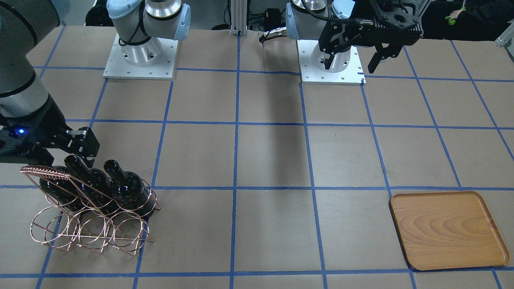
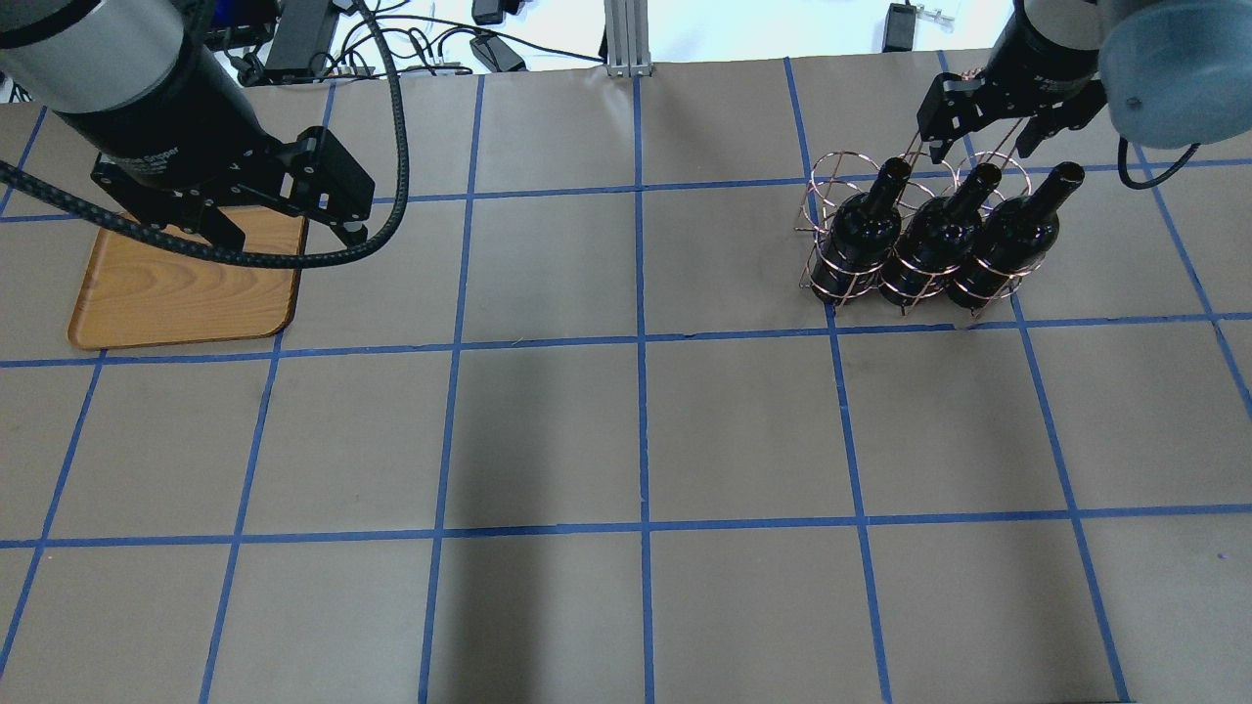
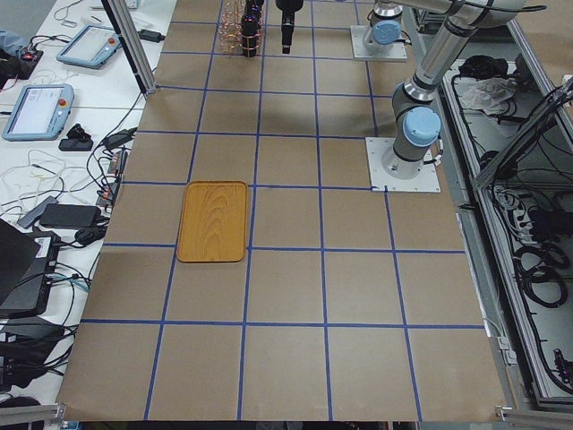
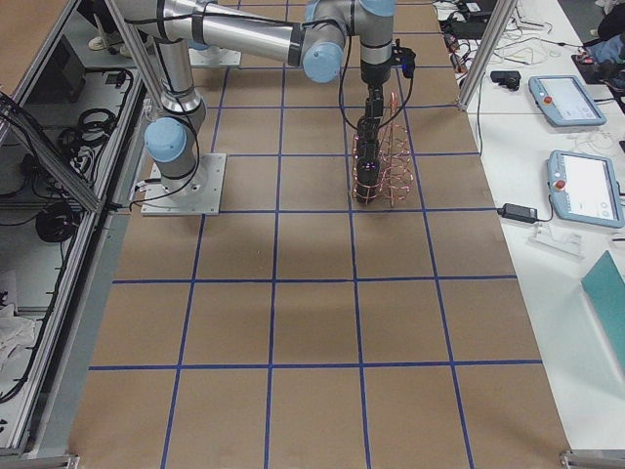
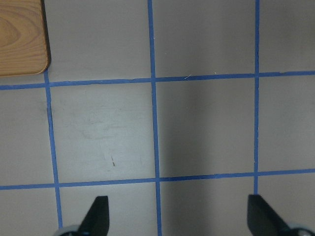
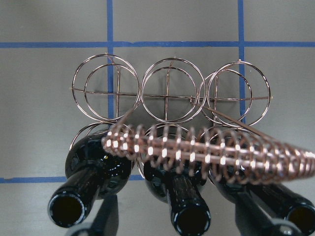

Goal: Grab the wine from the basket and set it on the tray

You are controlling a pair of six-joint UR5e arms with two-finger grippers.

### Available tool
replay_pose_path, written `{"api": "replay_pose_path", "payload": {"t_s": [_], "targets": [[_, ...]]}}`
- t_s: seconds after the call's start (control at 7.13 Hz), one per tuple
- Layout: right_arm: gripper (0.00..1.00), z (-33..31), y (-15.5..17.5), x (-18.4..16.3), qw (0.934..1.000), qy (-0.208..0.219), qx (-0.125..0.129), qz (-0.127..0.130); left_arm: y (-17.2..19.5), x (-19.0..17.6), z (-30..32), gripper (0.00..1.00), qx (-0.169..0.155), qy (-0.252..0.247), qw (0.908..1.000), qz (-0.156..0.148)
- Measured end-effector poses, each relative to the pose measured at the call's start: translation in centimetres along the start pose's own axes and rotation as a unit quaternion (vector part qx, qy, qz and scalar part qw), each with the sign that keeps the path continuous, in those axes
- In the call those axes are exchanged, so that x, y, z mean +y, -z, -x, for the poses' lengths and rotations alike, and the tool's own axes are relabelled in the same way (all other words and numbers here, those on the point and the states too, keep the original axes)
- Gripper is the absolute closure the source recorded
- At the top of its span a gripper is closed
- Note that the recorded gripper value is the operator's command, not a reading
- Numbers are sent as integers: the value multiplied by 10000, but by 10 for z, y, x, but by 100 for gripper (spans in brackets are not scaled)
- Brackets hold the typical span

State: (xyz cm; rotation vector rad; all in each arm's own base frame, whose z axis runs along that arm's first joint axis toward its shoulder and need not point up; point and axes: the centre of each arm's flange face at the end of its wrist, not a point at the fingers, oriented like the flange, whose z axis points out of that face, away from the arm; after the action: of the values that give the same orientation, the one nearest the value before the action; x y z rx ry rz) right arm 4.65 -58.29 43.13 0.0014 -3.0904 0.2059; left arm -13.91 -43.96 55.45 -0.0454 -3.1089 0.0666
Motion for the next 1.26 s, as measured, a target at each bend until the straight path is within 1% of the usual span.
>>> {"api": "replay_pose_path", "payload": {"t_s": [0.28,0.56,0.7,0.84,0.98,1.26], "targets": [[17,-1,-14,-1,9998,-1,1,189,0,0,0,0,0,0,10000,1],[18,-1,-20,2,9993,4,-18,385,0,0,0,0,1,3,10000,-2],[24,-1,-22,3,9990,5,-22,446,0,0,0,0,3,2,10000,-1],[27,-1,-25,2,9987,14,-28,499,0,0,0,0,2,2,10000,4],[27,-2,-32,1,9984,49,-37,564,0,0,0,0,1,4,10000,7],[34,-4,-41,-2,9979,102,-42,635,0,0,0,0,-5,1,10000,10]]}}
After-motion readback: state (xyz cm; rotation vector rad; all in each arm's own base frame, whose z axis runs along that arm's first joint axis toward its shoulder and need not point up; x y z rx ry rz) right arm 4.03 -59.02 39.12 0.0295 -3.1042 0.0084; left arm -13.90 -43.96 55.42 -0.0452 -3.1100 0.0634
